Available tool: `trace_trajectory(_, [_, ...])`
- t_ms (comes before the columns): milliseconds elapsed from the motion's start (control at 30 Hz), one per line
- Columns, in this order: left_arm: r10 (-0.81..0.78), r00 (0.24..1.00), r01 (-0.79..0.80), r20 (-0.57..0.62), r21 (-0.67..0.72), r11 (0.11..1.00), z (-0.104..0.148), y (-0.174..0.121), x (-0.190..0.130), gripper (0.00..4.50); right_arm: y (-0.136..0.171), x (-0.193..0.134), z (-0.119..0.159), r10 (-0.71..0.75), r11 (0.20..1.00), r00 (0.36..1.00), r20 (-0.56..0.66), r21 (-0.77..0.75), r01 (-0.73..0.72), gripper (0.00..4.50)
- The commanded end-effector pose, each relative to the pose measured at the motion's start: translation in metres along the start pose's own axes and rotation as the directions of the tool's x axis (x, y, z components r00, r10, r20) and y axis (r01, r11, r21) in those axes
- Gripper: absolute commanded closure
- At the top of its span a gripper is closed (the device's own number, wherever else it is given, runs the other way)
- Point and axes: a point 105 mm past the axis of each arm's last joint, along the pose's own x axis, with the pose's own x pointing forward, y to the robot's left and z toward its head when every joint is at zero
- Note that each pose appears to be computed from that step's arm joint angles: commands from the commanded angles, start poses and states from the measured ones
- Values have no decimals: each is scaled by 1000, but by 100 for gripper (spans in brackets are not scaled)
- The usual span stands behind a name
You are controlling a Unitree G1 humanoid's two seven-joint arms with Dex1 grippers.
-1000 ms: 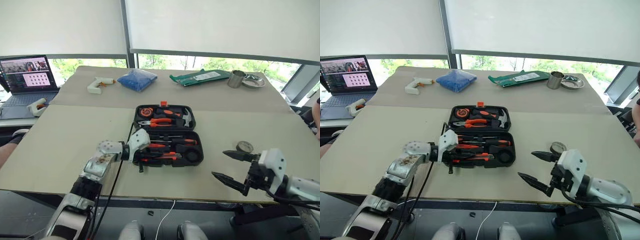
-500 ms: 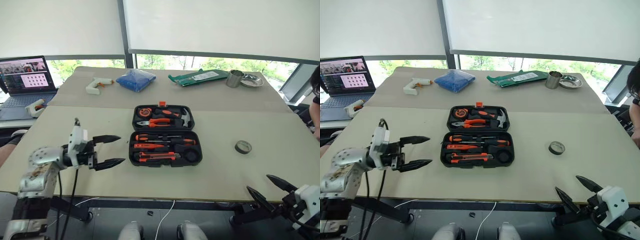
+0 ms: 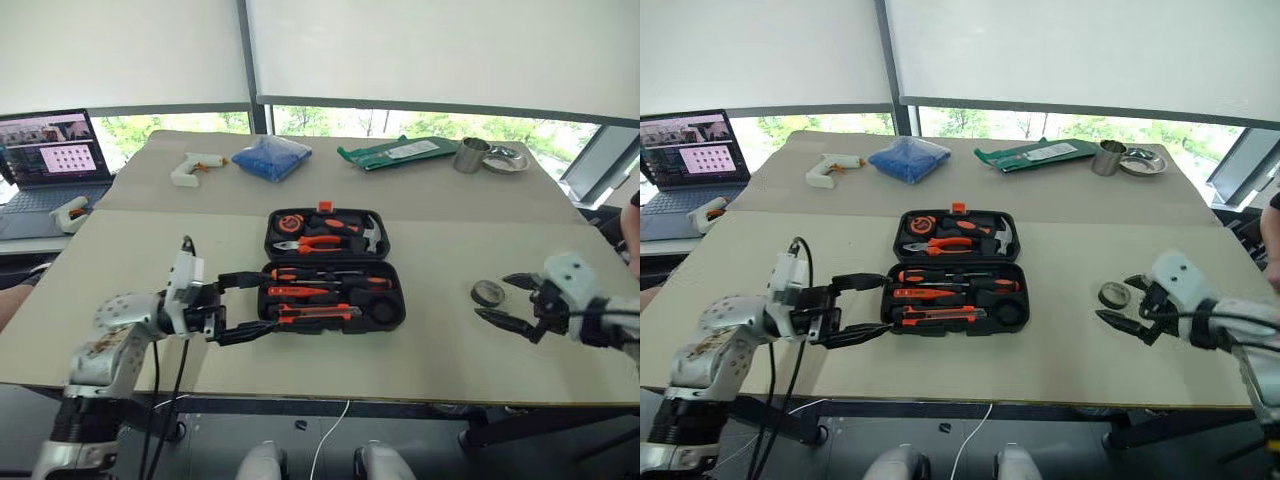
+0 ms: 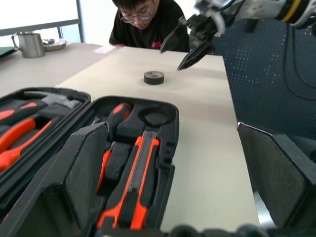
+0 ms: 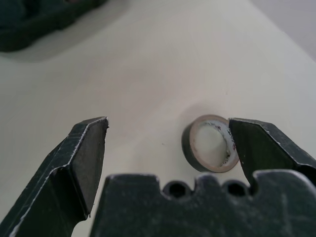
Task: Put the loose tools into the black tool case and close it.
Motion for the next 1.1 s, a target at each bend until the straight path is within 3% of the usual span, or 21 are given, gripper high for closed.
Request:
trace_trajectory(33, [-37,999,36,26,53,998,10,-7,12,2,-11,7,-12,16,1000,994,-111,-24,-19,0])
trace_trajectory(267, [-27,999,26,23,40,999,6,-11,12,2,-21,27,-14,56,997,989,-139,-51,-64,0])
trace_trajectory(367, [-30,999,30,17,40,999,4,-12,12,0,-24,32,-20,58,997,984,-167,-34,-64,69])
trace_trajectory(600, [-30,998,26,59,61,998,8,-12,15,0,-33,39,-23,55,998,980,-192,-22,-60,307])
trace_trajectory(733, [-43,998,41,39,57,998,4,-15,13,0,-35,40,-10,67,996,986,-153,-52,-75,443])
trace_trajectory(800, [-43,999,41,31,57,998,3,-15,11,0,-33,40,2,102,990,988,-116,-89,-112,448])
trace_trajectory(900, [-39,999,37,23,61,997,0,-15,8,0,-6,38,38,281,951,960,9,-140,-277,448])
trace_trajectory(1000, [-29,1000,28,8,71,997,-2,-15,1,0,42,35,93,491,867,856,159,-189,-462,448])
trace_trajectory(1100, [-22,1000,22,-8,75,997,-6,-16,-4,0,85,36,116,613,785,773,160,-232,-575,448])
